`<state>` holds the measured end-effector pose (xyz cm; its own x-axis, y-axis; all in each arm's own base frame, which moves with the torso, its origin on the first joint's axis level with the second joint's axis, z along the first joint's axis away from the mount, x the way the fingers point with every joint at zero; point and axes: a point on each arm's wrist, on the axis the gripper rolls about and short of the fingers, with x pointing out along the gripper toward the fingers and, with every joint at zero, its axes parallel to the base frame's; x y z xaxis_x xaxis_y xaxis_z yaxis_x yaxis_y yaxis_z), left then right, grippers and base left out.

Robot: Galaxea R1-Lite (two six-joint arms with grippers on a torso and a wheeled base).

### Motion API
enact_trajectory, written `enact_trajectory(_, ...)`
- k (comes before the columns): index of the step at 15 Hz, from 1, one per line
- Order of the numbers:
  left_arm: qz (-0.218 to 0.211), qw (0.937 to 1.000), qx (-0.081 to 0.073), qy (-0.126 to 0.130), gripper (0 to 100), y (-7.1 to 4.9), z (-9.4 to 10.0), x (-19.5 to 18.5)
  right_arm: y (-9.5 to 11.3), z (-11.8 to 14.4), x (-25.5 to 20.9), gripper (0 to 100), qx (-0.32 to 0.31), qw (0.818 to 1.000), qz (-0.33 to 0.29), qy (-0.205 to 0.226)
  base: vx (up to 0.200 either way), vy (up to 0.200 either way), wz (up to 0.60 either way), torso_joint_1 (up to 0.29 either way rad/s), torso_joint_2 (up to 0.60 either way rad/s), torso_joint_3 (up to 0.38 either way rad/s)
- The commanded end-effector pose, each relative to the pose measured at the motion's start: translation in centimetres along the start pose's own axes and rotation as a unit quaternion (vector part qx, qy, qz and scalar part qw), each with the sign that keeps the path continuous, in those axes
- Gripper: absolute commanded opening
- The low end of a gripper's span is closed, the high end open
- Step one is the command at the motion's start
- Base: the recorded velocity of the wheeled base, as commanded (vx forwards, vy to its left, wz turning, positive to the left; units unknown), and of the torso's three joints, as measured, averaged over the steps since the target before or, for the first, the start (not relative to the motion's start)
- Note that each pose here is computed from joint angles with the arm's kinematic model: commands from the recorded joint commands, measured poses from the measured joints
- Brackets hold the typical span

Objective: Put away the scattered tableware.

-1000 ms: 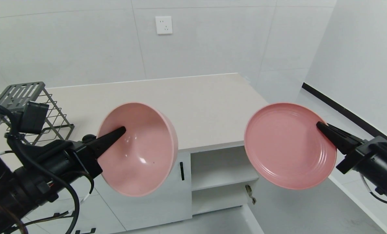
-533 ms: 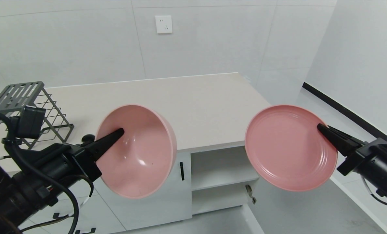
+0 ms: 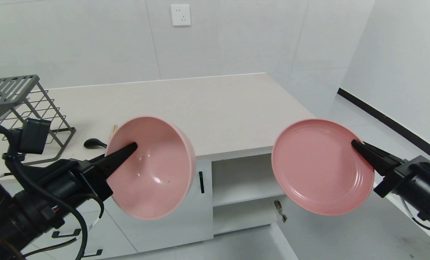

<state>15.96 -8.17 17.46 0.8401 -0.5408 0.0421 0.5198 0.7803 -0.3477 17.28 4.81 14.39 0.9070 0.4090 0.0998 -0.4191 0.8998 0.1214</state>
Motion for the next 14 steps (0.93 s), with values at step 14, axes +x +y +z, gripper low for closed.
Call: enact_trajectory(14,0.001,0.9996,0.020,0.019,0,0.11,-0.80,-0.30,0.45,-0.15,-0.12,0,0.002,1.000,0.012,0.004,0.000,0.000,0.00,-0.206,0.40,0.190)
